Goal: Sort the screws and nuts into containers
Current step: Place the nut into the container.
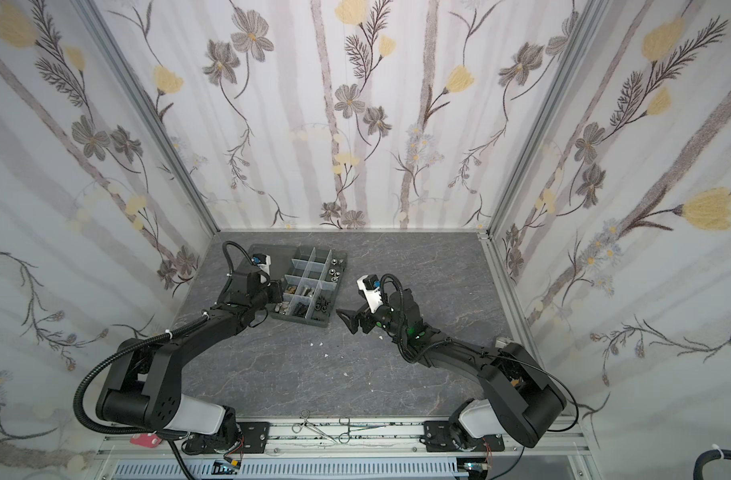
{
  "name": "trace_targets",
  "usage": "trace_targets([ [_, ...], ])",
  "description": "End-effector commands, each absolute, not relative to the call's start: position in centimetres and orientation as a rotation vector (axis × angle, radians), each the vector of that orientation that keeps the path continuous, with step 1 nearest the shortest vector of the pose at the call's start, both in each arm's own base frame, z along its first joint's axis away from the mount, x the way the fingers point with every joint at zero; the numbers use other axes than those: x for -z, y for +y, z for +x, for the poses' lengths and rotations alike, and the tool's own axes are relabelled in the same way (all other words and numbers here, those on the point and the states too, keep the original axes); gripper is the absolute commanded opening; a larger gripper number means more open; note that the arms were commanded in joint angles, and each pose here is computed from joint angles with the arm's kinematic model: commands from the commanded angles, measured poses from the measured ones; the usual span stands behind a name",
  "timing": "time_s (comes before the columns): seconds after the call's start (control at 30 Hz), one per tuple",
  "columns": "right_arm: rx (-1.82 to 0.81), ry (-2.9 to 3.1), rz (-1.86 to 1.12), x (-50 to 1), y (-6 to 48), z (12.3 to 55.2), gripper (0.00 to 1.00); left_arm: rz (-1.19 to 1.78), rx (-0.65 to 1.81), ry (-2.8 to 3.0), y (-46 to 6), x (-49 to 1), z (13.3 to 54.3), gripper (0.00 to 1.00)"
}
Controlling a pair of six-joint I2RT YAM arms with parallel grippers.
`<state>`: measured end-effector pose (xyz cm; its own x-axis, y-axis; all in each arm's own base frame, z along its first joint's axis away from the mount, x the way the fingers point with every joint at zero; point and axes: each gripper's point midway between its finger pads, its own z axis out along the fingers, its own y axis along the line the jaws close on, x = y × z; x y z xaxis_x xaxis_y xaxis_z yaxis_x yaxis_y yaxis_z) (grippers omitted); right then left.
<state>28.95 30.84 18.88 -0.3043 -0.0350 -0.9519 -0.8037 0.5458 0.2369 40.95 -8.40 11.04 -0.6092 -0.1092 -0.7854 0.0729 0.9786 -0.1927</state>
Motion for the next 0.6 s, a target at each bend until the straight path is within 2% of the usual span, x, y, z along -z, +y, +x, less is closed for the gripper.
trace_targets([
  [0.0, -0.892, 1.643, -0.739, -20.1, 31.2, 29.1, 1.00, -0.003, 0.342, 2.230, -9.7, -10.5, 41.2, 0.09],
  [0.27, -0.905, 1.637, -0.731, -19.8, 31.5, 29.3, 1.00, 0.049, 0.384, 2.228, -11.6, -9.8, 42.5, 0.12],
  [0.37, -0.910, 1.638, -0.731, -19.7, 31.5, 29.3, 1.00, 0.057, 0.364, 2.252, -11.8, -9.2, 42.9, 0.25],
  [0.47, -0.909, 1.628, -0.730, -19.9, 31.5, 29.2, 1.00, 0.043, 0.326, 2.255, -11.5, -9.1, 43.2, 0.31],
  [0.57, -0.889, 1.617, -0.724, -20.3, 31.1, 29.3, 1.00, 0.040, 0.321, 2.214, -11.3, -10.2, 43.3, 0.46],
])
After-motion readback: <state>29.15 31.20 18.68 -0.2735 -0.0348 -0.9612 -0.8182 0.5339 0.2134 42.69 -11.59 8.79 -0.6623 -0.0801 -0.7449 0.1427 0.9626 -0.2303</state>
